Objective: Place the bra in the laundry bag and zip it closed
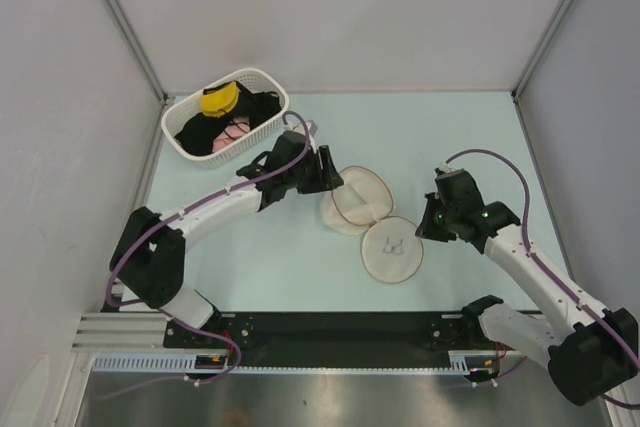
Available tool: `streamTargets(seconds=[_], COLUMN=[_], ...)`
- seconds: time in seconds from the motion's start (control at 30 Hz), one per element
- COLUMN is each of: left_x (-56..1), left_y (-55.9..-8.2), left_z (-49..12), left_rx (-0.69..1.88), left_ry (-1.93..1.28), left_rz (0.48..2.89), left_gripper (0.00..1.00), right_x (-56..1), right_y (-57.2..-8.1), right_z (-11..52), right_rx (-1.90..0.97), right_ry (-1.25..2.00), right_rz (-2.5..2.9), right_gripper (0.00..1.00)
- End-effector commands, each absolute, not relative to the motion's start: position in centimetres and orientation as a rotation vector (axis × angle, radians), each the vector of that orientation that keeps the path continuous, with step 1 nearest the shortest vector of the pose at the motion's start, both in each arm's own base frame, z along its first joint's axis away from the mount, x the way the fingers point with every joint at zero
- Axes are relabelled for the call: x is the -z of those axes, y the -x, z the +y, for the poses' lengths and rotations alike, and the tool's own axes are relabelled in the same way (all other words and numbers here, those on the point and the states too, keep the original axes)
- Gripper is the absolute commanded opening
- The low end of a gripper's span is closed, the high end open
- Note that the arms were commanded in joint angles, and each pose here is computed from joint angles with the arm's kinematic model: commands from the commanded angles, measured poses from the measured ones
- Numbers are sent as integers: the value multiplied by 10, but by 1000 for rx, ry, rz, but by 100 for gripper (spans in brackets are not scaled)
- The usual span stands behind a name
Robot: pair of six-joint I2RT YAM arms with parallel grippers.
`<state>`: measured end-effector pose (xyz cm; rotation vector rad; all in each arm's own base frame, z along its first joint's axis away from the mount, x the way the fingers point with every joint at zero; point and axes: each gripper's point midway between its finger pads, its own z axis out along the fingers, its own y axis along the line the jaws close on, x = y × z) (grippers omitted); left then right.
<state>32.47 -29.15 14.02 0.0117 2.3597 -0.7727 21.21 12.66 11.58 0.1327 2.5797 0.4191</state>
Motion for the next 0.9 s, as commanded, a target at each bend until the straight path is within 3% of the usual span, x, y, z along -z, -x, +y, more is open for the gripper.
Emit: streamTargets(seconds=[0.0,0.17,0.43,0.5,0.53,0.63,0.87], left_x=[-197,-221,-226,-218,-215,-204,-192], left_y=[-350,-396,-484,-507,-514,-541,-570], left_z=[-297,-239,-91,-63,-57,-38,-5], left_rx=[898,905,863,845,852,836,769], left_ry=[-15,137,714,812,859,965,1069], left_rz=[2197,2146,2007,1980,1975,1942,1859], left_gripper=[76,81,75,73,72,66,59], right_x=[-129,-124,-140,-146,-151,-165,-188], right_y=[-224,-236,-257,-260,-263,-266,-255], right_z=[109,73,3,-7,-9,-6,7], right_rx=[-379,-185,18,26,34,10,-94], right_ry=[-255,-417,-722,-743,-715,-667,-568], right_rz=[2530,2469,2250,2218,2210,2187,2161], right_gripper=[0,0,2,18,36,53,55])
